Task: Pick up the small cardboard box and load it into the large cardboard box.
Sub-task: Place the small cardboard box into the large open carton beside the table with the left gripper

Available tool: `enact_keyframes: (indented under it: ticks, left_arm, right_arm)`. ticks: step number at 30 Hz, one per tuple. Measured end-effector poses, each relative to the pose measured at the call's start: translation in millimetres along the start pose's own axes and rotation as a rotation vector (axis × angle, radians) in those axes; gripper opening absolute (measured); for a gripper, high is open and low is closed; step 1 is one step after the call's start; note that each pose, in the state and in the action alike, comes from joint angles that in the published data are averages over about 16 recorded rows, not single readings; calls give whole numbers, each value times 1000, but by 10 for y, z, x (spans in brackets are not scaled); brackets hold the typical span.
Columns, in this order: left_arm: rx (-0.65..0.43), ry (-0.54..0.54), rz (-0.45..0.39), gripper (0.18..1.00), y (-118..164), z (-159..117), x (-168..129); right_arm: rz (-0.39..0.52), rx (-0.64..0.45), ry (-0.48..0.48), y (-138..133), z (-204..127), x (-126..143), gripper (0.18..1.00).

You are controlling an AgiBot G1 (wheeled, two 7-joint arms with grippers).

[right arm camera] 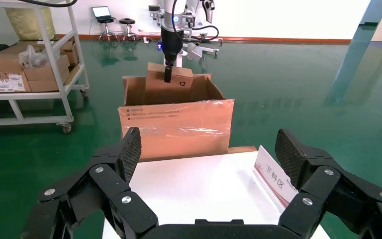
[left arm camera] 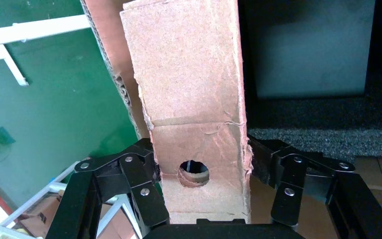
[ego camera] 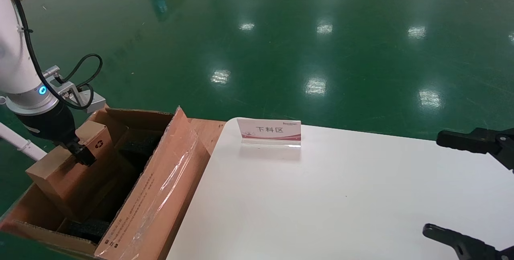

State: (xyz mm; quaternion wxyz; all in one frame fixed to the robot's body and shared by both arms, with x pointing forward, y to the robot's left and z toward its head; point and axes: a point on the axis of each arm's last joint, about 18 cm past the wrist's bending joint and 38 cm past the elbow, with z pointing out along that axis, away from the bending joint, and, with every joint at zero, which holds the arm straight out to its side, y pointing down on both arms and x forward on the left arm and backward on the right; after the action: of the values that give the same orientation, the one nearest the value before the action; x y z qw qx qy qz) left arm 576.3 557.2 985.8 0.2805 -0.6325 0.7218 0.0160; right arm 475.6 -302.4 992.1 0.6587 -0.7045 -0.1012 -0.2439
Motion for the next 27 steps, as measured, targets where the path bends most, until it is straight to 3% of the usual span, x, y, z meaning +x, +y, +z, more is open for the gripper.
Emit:
enact_keyframes:
  ticks: [27]
  left_arm:
    - [75,-32,-20,283,-196,-97,-19]
  right_arm:
    - [0,0,0,0,0,0,1001]
